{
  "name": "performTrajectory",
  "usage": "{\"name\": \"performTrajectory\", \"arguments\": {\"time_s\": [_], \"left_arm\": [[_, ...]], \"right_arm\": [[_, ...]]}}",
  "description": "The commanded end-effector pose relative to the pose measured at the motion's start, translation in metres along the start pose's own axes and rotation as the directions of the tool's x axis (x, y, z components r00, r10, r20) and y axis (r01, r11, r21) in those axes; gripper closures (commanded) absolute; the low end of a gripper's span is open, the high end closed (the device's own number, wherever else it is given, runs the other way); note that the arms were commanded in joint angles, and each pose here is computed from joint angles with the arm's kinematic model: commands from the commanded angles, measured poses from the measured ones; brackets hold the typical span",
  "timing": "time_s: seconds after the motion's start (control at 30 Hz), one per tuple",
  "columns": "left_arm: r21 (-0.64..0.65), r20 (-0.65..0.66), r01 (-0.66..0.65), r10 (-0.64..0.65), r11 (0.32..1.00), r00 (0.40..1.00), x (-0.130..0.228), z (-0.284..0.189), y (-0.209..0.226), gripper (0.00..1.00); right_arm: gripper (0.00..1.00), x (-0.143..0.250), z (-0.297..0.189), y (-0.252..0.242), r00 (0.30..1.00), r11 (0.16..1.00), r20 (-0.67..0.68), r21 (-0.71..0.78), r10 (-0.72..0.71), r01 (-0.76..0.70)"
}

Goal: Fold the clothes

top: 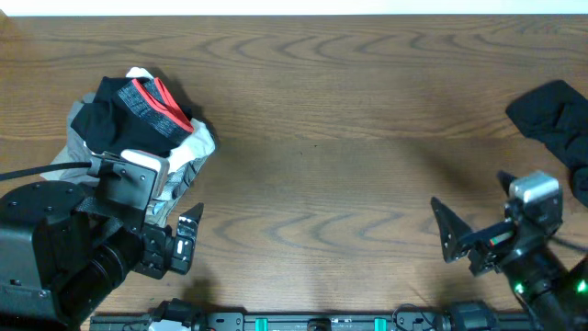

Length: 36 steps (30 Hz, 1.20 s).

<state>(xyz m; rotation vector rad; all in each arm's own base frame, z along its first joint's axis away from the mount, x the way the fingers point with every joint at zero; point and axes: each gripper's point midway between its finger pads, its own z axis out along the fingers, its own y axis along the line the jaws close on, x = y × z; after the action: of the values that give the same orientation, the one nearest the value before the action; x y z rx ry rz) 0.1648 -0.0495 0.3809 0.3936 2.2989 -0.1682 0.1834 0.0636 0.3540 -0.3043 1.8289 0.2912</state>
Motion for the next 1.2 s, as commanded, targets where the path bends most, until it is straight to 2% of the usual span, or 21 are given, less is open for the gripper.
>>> {"name": "performTrajectory", "arguments": {"time_s": [0.0,0.13,0.43,0.73,1.0,1.17], "left_arm": [[-0.009,0.003,0.006,-0.006,1.000,1.000,-0.001,-0.001,0.001,0.02],[-0.009,0.003,0.006,-0.006,1.000,1.000,-0.001,-0.001,0.001,0.02],[-0.009,0.002,0.006,-0.006,1.000,1.000,-0.001,-0.001,0.001,0.02],[-0.009,0.003,0.006,-0.006,1.000,1.000,-0.001,-0.001,0.001,0.02],[-0.009,0.002,0.006,-0.006,1.000,1.000,-0.001,-0.001,0.001,0.02],[-0.009,0.002,0.006,-0.006,1.000,1.000,-0.001,-0.001,0.001,0.02]], "right_arm": [[0.01,0.037,0.013,-0.014,0.999,0.997,-0.009,0.063,-0.035,0.035],[0.01,0.084,0.024,-0.018,0.999,0.997,-0.028,0.071,-0.021,0.023],[0.01,0.141,0.048,-0.023,0.999,0.997,0.031,0.075,0.015,-0.018],[0.01,0.174,0.070,-0.028,0.993,0.991,0.020,0.071,0.115,-0.116],[0.01,0.215,0.085,-0.027,0.981,0.982,-0.069,0.063,0.181,-0.177],[0.01,0.216,0.087,-0.028,0.982,0.982,-0.065,0.064,0.180,-0.176]]}}
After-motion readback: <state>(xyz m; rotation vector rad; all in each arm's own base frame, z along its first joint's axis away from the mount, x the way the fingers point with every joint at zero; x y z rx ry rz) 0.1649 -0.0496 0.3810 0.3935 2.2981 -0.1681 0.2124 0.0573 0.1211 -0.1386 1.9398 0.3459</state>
